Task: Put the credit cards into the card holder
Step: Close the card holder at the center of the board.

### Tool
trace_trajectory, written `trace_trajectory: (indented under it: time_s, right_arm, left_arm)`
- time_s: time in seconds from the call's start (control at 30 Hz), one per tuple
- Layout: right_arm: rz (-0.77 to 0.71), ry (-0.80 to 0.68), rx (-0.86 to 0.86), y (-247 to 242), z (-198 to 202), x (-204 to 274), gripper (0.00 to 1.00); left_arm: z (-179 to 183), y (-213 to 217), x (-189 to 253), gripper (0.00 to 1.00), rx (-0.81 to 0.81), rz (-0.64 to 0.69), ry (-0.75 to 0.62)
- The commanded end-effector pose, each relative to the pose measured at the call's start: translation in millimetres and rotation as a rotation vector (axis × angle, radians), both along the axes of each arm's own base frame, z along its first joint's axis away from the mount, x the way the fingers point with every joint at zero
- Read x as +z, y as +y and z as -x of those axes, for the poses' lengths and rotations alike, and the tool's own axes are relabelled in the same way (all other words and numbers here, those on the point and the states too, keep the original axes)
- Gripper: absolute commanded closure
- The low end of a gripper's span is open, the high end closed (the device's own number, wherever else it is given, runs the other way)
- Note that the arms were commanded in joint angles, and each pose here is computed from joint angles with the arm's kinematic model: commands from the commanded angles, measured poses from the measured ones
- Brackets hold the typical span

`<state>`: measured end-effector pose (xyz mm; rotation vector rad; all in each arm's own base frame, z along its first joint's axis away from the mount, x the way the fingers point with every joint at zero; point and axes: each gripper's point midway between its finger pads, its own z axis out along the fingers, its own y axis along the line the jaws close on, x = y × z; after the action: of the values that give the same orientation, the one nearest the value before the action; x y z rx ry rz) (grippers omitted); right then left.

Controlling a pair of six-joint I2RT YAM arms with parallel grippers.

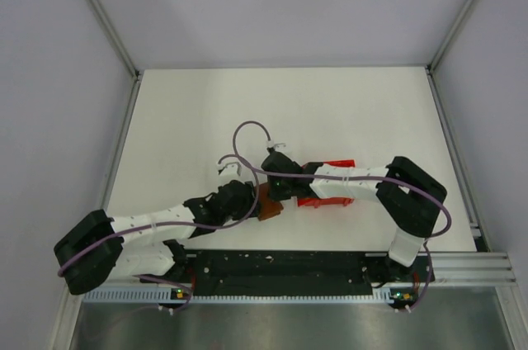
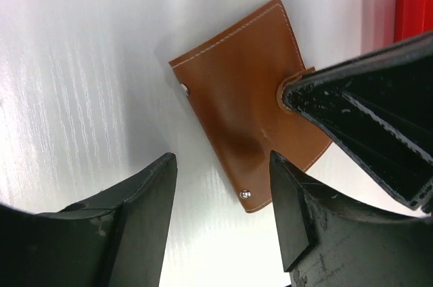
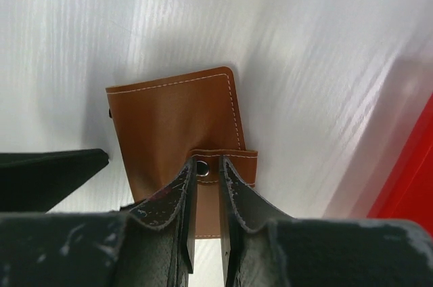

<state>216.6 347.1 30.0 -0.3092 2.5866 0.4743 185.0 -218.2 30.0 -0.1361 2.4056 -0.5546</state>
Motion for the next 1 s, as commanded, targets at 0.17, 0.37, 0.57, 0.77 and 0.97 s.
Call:
trace_trajectory:
  time_s: [0.17, 0.37, 0.57, 0.77, 0.97]
  right_arm:
    - [0.045, 0.083, -0.115, -33.2, 32.4, -4.2, 0.82]
    - [-0.023, 0.076, -0.072, -23.8, 37.6, 19.4, 0.76]
    - [-0.073, 0.058, -0.019, -19.4, 40.3, 40.4, 0.55]
    - [-0.116, 0.058, 0.024, -35.9, 57.6, 51.8, 0.38]
    - [-0.068, 0.128, -0.042, -71.0, 78.8, 33.9, 0.36]
  left_arm:
    - [2.4, 2.8, 8.9, 0.37, -0.001, 0.031, 0.088]
    - [1.6, 8.8, 10.7, 0.34, -0.007, 0.047, 0.134]
    - [-8.6, 10.6, 23.5, 0.27, -0.015, 0.027, 0.14]
    - [-23.4, 11.6, 46.8, 0.13, -0.016, 0.003, 0.109]
    - [-28.7, 16.8, 49.3, 0.09, -0.01, -0.021, 0.117]
